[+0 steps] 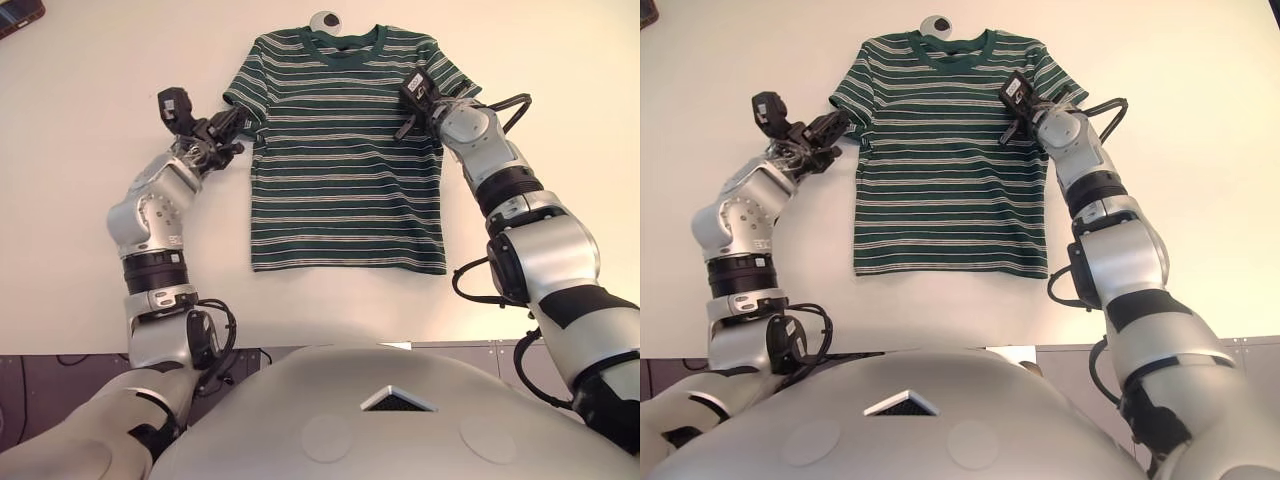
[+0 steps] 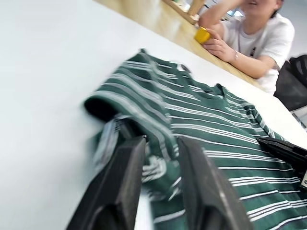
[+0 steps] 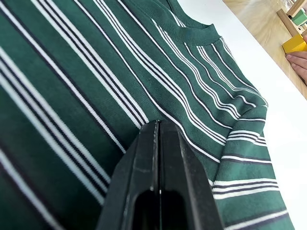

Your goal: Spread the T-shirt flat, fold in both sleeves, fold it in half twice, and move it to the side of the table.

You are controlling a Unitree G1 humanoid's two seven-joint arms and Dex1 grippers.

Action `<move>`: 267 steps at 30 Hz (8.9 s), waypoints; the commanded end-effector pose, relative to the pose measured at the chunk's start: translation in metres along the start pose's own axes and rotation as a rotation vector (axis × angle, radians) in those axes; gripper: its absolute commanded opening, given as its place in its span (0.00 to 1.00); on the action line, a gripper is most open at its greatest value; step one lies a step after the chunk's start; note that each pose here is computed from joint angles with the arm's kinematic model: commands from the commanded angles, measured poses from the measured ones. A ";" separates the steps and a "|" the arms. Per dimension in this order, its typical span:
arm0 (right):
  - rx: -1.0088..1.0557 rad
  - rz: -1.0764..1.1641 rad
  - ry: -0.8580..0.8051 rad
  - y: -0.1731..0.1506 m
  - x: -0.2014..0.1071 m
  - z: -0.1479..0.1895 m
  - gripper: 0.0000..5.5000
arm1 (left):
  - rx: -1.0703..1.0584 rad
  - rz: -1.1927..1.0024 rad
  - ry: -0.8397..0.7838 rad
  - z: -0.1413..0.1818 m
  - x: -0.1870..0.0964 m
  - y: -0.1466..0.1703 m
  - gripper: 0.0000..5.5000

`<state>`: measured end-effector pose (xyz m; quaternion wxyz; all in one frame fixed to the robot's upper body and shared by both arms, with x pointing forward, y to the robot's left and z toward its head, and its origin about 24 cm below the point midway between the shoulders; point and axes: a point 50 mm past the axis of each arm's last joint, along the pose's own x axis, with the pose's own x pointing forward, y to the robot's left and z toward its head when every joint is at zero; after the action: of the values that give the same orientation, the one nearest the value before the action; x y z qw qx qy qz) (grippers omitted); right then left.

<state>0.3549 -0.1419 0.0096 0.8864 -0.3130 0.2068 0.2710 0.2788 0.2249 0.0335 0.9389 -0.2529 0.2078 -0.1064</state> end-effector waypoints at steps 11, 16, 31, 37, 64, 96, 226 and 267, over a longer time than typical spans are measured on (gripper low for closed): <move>0.017 0.105 0.167 0.028 -0.004 -0.040 0.00 | -0.262 0.026 0.024 -0.013 0.017 0.017 0.26; 0.018 0.103 0.168 0.028 -0.004 -0.041 0.00 | -0.295 -0.026 0.016 -0.012 0.022 0.010 0.24; 0.002 0.098 0.165 0.027 -0.003 -0.039 0.00 | -0.188 -0.147 -0.138 0.014 0.028 -0.013 0.00; 0.002 0.107 0.164 0.030 -0.003 -0.040 0.00 | 0.269 -0.212 0.122 -0.020 0.059 -0.060 0.00; 0.792 -0.270 0.072 -0.070 -0.039 -0.048 0.24 | 0.375 -0.150 -0.140 -0.002 0.012 -0.061 0.14; 0.927 -0.178 0.144 -0.056 -0.045 -0.071 0.02 | 0.380 -0.185 -0.106 -0.011 0.005 -0.059 0.14; 0.756 -0.225 -0.174 -0.092 -0.045 -0.023 0.17 | 0.484 -0.263 -0.245 0.022 0.030 -0.043 0.15; -0.425 0.659 -0.287 -0.003 -0.115 -0.034 0.26 | 1.676 -0.442 0.330 -0.018 -0.102 -0.003 0.24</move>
<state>0.2726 -0.1952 0.0547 0.7193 -0.3239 0.1140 0.6040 0.1937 0.2495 0.0562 0.7604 0.4982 0.1270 -0.3967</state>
